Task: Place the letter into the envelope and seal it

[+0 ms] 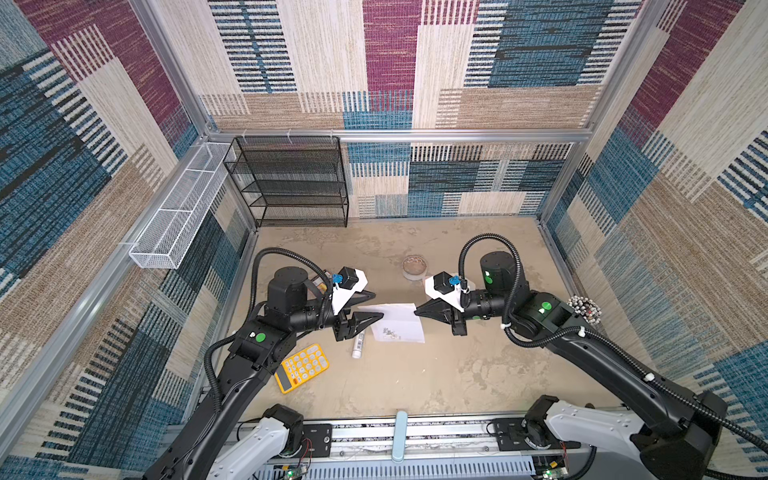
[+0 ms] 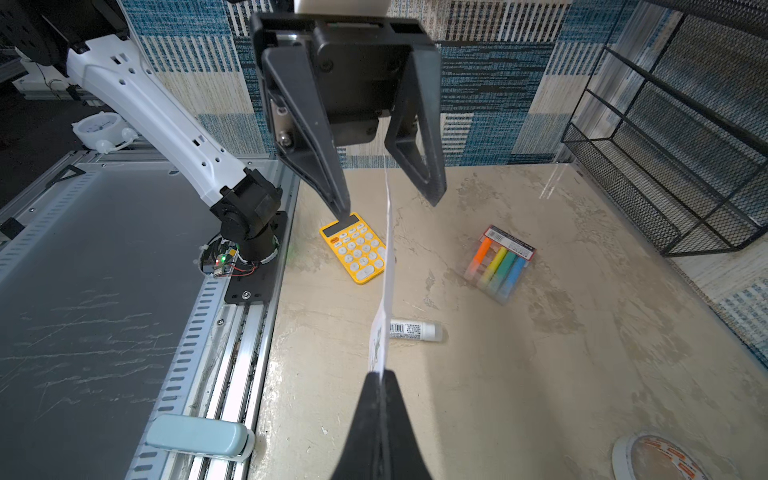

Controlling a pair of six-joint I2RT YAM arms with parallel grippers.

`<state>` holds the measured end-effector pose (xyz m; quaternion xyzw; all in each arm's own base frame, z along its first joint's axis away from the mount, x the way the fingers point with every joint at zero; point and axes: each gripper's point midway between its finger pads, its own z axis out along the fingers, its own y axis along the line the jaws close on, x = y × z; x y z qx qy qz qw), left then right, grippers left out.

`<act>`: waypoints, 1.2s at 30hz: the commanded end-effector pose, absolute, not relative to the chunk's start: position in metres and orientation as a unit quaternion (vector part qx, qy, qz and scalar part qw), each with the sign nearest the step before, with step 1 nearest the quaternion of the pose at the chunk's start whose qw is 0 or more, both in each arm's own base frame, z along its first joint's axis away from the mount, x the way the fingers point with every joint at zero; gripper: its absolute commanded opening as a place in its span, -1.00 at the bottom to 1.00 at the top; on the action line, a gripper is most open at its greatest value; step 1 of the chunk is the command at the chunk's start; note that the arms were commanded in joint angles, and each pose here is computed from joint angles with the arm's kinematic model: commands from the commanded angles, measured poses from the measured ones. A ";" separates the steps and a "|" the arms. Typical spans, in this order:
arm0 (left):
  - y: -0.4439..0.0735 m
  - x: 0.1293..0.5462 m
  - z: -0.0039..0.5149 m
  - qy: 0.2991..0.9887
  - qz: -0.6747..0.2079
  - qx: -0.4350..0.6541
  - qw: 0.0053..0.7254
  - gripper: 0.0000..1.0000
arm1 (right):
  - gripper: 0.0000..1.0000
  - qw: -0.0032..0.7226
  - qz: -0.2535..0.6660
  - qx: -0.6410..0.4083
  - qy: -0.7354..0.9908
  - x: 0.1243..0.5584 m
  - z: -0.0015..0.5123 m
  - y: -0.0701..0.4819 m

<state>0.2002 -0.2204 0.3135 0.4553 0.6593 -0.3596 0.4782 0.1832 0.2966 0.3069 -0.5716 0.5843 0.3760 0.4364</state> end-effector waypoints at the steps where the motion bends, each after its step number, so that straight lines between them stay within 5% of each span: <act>1: -0.221 0.195 0.312 0.649 -0.354 0.475 0.477 0.03 | -1.00 0.442 0.373 -0.577 0.577 0.182 0.309 0.296; 17: -0.222 0.188 0.313 0.650 -0.361 0.476 0.469 -0.95 | -1.00 0.460 0.357 -0.567 0.582 0.187 0.310 0.293; 20: -0.222 0.190 0.318 0.657 -0.361 0.464 0.472 -1.00 | -0.50 0.486 0.350 -0.546 0.586 0.193 0.317 0.291; 22: -0.218 0.199 0.323 0.672 -0.351 0.440 0.481 -1.00 | 0.00 0.507 0.345 -0.533 0.584 0.197 0.324 0.288; 26: -0.206 0.226 0.335 0.711 -0.320 0.360 0.512 -1.00 | 0.39 0.561 0.321 -0.482 0.591 0.214 0.340 0.280; 36: -0.173 0.270 0.367 0.754 -0.293 0.169 0.564 -1.00 | 0.49 0.623 0.333 -0.253 0.660 0.280 0.340 0.241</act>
